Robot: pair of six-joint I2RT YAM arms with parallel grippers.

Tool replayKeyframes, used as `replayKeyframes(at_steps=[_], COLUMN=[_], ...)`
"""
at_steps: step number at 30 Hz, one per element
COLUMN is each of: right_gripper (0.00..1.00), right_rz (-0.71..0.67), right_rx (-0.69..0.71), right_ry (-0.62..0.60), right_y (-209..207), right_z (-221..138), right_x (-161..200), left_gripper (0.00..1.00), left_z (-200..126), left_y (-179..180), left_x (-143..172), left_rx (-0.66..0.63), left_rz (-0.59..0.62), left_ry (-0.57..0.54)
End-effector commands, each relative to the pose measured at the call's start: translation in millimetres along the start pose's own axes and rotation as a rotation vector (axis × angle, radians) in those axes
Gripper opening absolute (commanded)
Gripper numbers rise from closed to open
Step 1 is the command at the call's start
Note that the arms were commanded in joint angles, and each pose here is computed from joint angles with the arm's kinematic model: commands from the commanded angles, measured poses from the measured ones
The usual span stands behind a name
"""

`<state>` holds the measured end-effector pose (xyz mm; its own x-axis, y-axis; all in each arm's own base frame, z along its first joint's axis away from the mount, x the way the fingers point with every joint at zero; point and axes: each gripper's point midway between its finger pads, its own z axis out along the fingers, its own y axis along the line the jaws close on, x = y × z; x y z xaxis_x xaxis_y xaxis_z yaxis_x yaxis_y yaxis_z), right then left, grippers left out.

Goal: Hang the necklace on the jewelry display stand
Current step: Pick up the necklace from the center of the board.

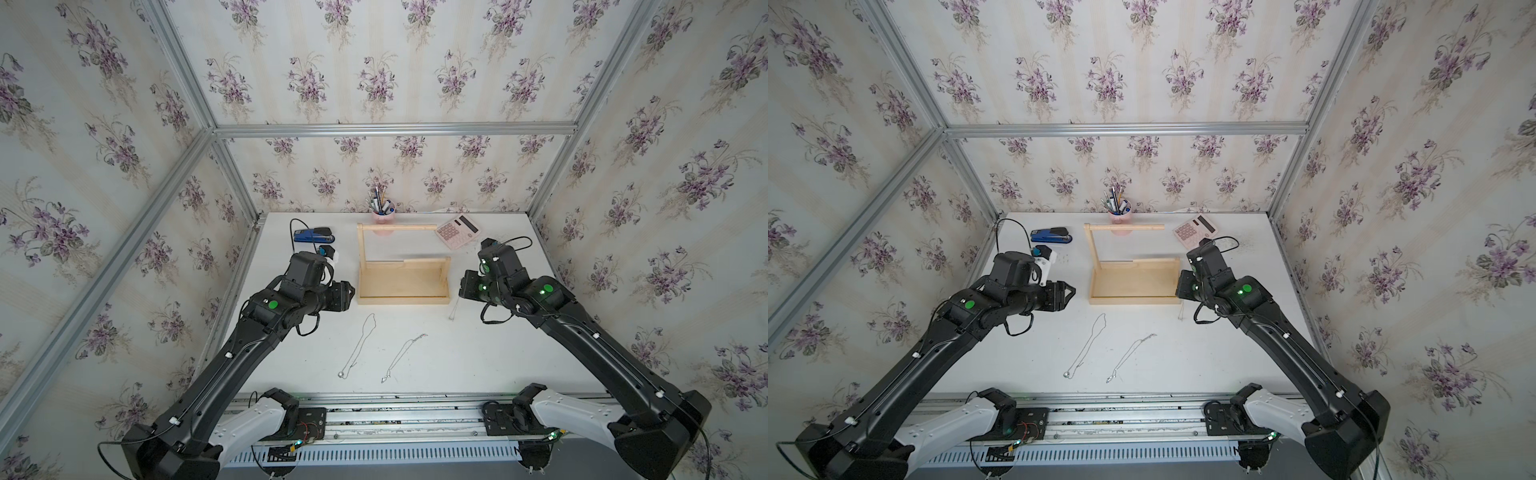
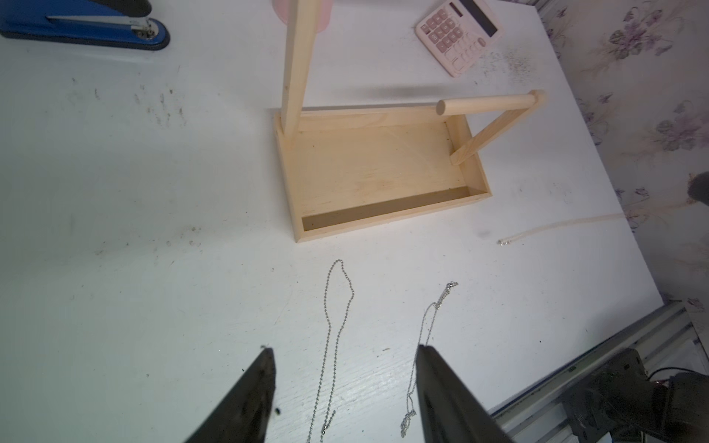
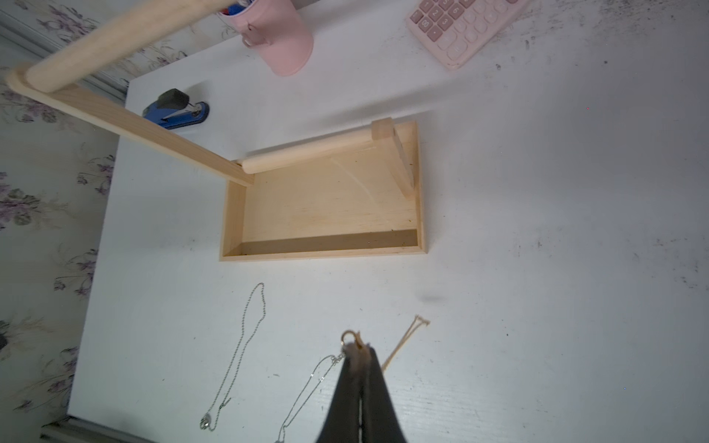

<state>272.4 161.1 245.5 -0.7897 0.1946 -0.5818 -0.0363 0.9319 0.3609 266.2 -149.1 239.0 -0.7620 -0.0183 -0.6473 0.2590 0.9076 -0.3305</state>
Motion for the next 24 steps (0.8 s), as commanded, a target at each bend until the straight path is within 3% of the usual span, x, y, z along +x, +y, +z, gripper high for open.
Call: replayKeyframes(at_steps=[1, 5, 11, 15, 24], right_gripper=[0.00, 0.00, 0.00, 0.00, 0.00], right_rz=[-0.043, -0.084, -0.153, -0.181, -0.200], right_rx=[-0.058, -0.176, -0.351, -0.439, -0.641], right_ry=[0.037, 0.045, 0.031, 0.023, 0.051], right_y=[14, 44, 86, 106, 138], right_z=[-20, -40, -79, -102, -127], right_x=[-1, -15, -36, -45, -43], left_gripper=[0.59, 0.67, 0.66, 0.67, 0.63], left_z=[-8, -21, -46, -60, -81], left_y=[-31, -64, -100, -125, -158], left_x=[-18, -31, -54, -59, -71], left_rx=[0.146, 0.299, 0.455, 0.546, 0.632], left_rz=[0.051, 0.105, 0.185, 0.269, 0.410], left_ry=[-0.061, -0.096, -0.194, -0.199, -0.268])
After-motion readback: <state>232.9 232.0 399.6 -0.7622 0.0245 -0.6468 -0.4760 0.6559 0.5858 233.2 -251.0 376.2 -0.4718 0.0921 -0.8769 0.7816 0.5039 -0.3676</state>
